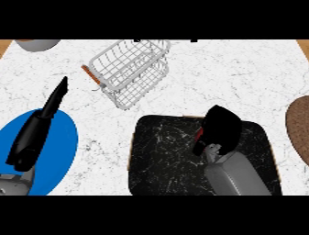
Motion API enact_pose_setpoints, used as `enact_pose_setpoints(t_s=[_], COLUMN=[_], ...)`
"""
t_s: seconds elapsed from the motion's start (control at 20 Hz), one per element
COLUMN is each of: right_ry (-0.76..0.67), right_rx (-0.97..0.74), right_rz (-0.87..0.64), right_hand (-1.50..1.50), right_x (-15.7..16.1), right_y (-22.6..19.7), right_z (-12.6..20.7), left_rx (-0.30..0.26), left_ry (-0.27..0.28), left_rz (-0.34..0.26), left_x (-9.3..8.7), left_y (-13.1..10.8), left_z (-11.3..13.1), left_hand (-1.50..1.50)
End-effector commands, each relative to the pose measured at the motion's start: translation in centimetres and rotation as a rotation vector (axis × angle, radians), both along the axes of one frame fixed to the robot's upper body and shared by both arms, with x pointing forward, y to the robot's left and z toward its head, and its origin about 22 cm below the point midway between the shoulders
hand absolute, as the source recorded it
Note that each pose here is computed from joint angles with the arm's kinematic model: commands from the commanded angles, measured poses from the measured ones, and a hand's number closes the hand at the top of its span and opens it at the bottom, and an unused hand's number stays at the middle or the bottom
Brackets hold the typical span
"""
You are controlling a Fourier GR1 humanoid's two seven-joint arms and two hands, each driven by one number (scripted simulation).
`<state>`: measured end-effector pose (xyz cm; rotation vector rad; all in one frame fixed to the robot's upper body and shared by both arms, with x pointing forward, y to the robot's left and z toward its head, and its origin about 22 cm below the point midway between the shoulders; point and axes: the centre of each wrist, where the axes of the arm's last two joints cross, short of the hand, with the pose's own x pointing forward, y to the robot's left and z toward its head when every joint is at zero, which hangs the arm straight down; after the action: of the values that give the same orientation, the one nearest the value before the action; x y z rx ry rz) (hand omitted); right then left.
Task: Pick the tomato from the tray and place it in the tiered basket
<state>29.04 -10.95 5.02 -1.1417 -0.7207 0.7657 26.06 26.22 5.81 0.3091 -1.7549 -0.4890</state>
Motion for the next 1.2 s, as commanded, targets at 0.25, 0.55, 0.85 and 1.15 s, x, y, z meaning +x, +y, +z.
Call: enact_pose_setpoints(t_s=[0.25,0.55,0.85,1.15], right_ry=[-0.069,-0.222,-0.46,-0.577], right_rx=[-0.112,-0.042,0.202,0.083], right_rz=[-0.14,-0.171,-0.159,0.007], right_hand=[1.5,1.5,1.5,1.5], right_x=[-5.0,-11.2,-13.2,-14.4], right_y=[-2.1,-4.9,-4.5,-2.0], right_z=[1.3,5.4,12.0,16.2], left_rx=[0.018,0.006,0.004,0.002], left_ry=[0.003,-0.002,0.002,0.003], left_rz=[0.023,0.028,0.005,-0.01], left_x=[-0.2,0.5,-0.6,-1.8], left_y=[0.3,0.4,0.1,0.0], left_z=[0.3,-0.2,0.2,2.0], left_hand=[0.0,0.0,0.0,0.0])
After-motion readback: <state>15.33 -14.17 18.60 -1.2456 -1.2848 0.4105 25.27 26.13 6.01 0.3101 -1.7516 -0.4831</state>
